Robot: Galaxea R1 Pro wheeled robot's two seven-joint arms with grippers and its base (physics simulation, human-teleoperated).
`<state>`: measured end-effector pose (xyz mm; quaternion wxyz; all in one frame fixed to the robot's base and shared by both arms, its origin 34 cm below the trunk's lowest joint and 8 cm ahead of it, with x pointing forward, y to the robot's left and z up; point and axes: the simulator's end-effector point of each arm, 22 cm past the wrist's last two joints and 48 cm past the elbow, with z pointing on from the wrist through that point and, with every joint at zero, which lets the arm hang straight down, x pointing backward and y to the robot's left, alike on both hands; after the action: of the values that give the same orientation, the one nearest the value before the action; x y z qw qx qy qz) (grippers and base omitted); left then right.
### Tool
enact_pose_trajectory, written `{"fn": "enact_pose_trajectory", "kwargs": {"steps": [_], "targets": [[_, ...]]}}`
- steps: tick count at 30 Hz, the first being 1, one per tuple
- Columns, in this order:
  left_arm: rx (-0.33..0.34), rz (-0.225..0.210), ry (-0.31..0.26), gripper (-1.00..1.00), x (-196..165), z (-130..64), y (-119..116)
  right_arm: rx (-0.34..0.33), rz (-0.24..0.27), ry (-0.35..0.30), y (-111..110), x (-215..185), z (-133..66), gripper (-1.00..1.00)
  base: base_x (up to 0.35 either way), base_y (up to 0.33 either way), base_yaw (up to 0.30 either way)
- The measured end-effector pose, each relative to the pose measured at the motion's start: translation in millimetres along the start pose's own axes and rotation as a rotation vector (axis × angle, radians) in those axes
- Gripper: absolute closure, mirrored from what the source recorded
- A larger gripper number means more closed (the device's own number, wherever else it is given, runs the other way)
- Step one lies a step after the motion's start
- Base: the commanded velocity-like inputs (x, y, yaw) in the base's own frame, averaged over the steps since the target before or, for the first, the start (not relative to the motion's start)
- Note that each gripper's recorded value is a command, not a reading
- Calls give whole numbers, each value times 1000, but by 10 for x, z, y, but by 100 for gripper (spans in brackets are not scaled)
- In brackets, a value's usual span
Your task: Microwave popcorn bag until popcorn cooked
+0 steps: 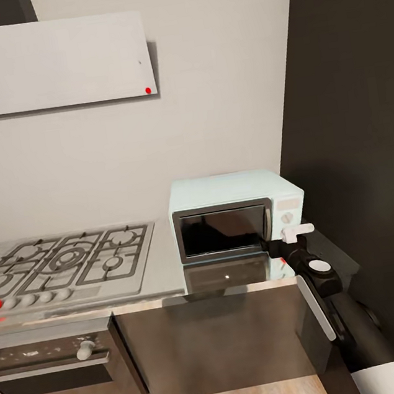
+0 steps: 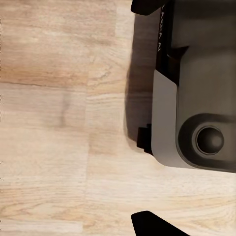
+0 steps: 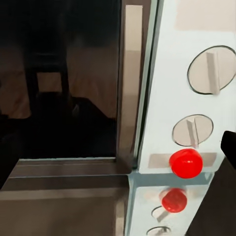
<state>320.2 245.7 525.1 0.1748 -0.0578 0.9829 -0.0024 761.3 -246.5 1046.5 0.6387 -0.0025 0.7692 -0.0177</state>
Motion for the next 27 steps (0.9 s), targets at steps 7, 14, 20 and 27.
{"fn": "enact_pose_trajectory", "kwargs": {"steps": [7,14,20,27], "targets": [[0,1,0,-100,-1,0,-1,4,1,-3,-8,35,26,-100,134,0,0],[0,0,0,-100,0,1,-2,4,1,-8,-9,19,25,-100,16,0,0],[1,1,0,-100,0,0,-6,5,1,-8,-11,16,22,-100,171,0,0],[0,1,0,-100,-1,1,-1,5,1,-7,-11,24,26,-100,14,-3,0]]}}
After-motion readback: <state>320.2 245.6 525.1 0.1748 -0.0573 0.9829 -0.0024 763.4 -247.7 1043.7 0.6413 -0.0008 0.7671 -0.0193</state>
